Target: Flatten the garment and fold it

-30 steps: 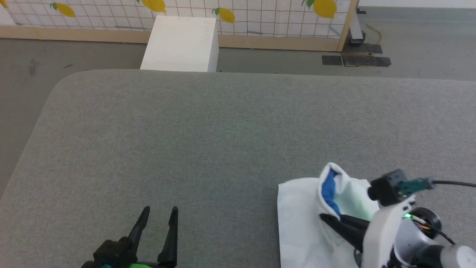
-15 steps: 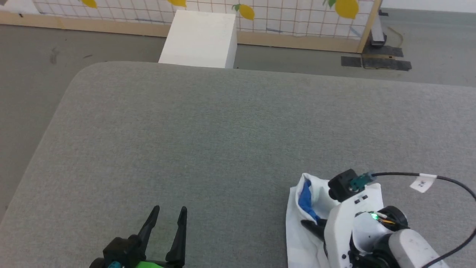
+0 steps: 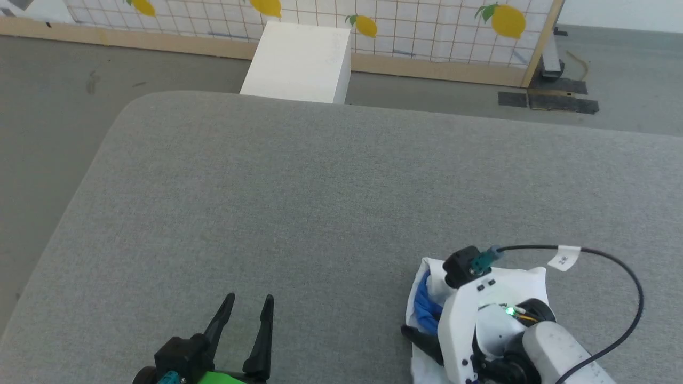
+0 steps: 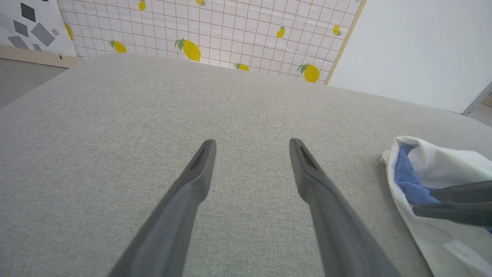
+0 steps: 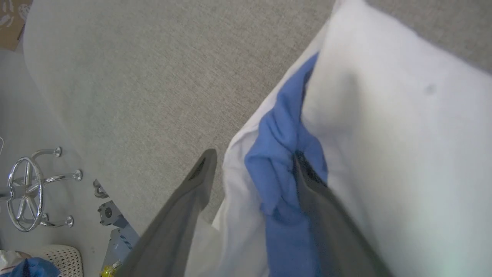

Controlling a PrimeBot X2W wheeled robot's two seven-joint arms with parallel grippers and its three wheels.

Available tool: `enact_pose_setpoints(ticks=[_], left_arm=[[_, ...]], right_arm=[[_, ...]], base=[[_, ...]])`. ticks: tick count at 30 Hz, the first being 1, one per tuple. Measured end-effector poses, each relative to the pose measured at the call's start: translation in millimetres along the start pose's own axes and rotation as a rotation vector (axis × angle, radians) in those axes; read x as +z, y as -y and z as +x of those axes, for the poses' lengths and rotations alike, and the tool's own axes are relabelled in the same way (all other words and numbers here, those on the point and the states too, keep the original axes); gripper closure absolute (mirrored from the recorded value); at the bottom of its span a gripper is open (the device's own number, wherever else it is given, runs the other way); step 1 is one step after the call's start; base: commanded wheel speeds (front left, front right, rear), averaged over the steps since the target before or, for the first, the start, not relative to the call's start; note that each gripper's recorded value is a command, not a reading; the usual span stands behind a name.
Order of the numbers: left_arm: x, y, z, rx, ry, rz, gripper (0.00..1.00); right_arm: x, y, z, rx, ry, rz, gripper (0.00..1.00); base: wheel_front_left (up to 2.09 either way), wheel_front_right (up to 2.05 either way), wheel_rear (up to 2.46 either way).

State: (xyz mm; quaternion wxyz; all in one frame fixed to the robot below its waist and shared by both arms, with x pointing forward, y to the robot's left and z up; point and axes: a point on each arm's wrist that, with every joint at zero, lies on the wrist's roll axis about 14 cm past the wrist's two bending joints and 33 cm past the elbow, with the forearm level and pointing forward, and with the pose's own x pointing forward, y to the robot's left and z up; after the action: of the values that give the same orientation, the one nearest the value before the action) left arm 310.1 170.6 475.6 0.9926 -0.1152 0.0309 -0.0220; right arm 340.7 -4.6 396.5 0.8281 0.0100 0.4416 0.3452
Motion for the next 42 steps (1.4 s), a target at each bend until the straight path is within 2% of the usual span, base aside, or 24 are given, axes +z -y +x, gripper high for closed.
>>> enact_pose_setpoints(ticks=[5, 9, 12, 15, 20, 24, 32, 42], left_arm=[[7, 6, 1, -0.024, 0.026, 0.003, 0.0], [11, 14, 2, -0.059, 0.04, 0.021, 0.0], [16, 20, 5, -0.085, 0.057, 0.039, 0.0], [22, 25, 8, -0.104, 0.075, 0.048, 0.0], [19, 31, 10, -0.119, 0.065, 0.043, 0.0], [13, 33, 11, -0.126, 0.046, 0.034, 0.0], [6, 27, 11, -0.117, 0.023, 0.054, 0.0], [2, 11, 9, -0.066, 0.008, 0.061, 0.0]], right_arm=[[37, -6, -29, 0.049, 0.144, 0.039, 0.0], [63, 6, -69, 0.034, 0.298, 0.087, 0.0], [68, 32, -102, -0.054, 0.401, 0.122, 0.0], [56, 63, -131, -0.168, 0.458, 0.183, 0.0], [6, 94, -147, -0.3, 0.398, 0.292, 0.0], [-22, 96, -140, -0.314, 0.33, 0.368, 0.0], [-45, 101, -112, -0.302, 0.217, 0.432, 0.0], [-49, 107, -70, -0.256, 0.092, 0.45, 0.0]], base=[[0.0, 0.0, 0.0], [0.0, 0.0, 0.0], [0.0, 0.0, 0.0], [0.0, 0.0, 0.0], [0.0, 0.0, 0.0], [0.0, 0.0, 0.0], [0.0, 0.0, 0.0], [0.0, 0.0, 0.0]])
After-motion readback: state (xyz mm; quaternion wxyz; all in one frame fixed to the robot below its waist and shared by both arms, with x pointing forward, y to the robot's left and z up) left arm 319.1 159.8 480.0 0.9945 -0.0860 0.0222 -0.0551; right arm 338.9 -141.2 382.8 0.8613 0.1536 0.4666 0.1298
